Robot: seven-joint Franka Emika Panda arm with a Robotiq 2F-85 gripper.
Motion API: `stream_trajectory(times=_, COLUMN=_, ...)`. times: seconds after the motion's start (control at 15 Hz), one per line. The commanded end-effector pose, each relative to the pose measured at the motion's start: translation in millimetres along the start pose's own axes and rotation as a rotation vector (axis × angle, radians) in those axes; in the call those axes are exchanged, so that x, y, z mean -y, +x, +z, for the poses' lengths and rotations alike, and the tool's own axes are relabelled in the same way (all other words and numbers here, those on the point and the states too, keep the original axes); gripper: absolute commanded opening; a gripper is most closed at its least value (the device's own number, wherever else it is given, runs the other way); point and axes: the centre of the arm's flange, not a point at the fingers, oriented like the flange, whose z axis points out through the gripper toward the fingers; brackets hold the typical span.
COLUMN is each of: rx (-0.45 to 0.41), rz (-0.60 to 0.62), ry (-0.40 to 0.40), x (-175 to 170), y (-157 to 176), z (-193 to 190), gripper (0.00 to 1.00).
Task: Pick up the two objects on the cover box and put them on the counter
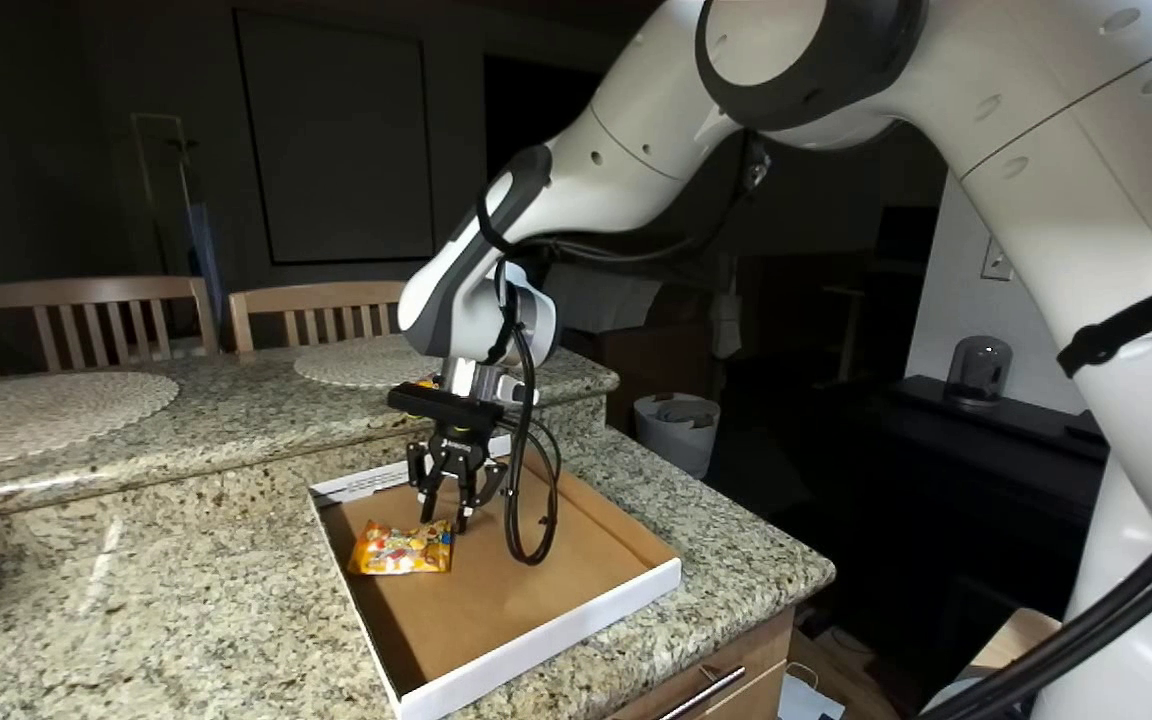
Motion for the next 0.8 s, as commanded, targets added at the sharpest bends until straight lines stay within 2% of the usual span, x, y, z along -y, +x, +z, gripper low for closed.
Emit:
stream_trajectory(times=0.0, rx=-0.006, rz=-0.001, ry=-0.025, x=-1.5, y=-8.7, z=-2.7, gripper=0.81)
stream_trajectory(times=0.2, rx=-0.005, rz=-0.014, ry=-0.030, x=-1.1, y=-15.2, z=-0.5, gripper=0.98)
stream_trajectory(times=0.47, rx=-0.020, rz=-0.048, ry=-0.049, x=1.5, y=-28.7, z=6.0, gripper=1.00)
stream_trajectory(times=0.53, rx=-0.018, rz=-0.050, ry=-0.050, x=2.5, y=-29.0, z=6.9, gripper=0.75)
stream_trajectory(times=0.6, rx=-0.017, rz=-0.052, ry=-0.052, x=3.1, y=-29.5, z=7.4, gripper=0.75)
stream_trajectory(times=0.73, rx=-0.016, rz=-0.052, ry=-0.049, x=3.4, y=-29.7, z=7.4, gripper=0.61)
